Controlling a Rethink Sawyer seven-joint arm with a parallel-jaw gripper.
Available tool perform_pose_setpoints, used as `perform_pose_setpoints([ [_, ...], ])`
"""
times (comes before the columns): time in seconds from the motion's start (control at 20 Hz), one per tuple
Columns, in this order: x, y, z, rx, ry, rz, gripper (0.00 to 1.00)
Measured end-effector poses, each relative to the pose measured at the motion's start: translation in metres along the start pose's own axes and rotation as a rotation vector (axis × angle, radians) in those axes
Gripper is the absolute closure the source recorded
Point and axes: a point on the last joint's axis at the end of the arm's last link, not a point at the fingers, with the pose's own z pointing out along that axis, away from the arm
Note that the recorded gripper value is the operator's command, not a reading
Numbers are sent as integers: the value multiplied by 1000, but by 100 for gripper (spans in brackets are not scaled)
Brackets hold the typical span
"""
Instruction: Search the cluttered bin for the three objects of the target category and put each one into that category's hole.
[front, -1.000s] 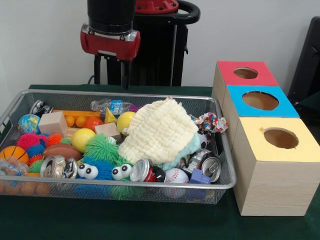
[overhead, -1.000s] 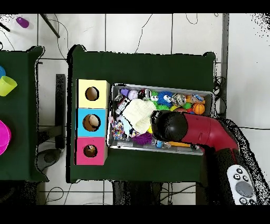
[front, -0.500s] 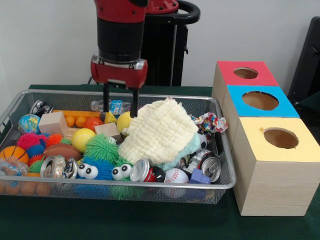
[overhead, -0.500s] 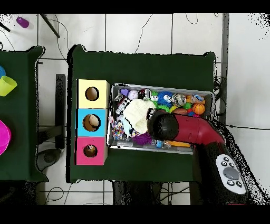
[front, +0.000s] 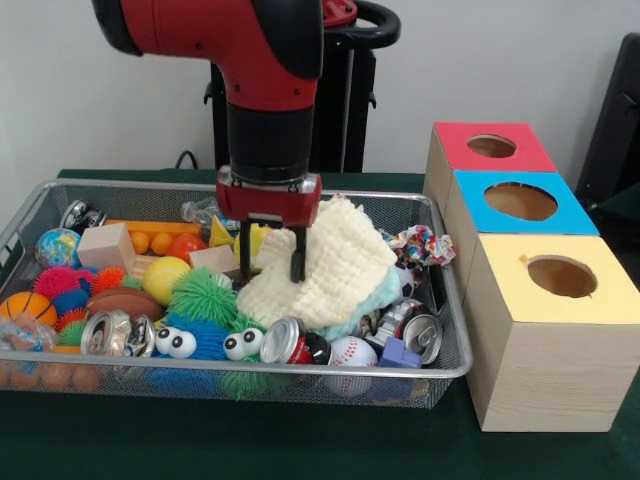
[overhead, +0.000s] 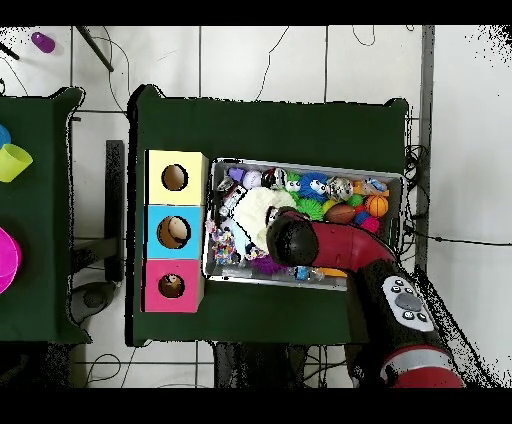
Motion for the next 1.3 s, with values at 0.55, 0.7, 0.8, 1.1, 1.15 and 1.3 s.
perform_pose_setpoints([
  [0.55,-2,0,47,-20,-44,16,0],
  [0.7,-9,-2,49,-17,-57,17,0],
  [0.8,-12,-3,49,-16,-62,18,100],
  [1.1,-17,-4,51,-13,-71,14,100],
  [1.15,-17,-3,51,-13,-70,13,100],
  [1.3,-16,-1,46,-11,-60,6,100],
])
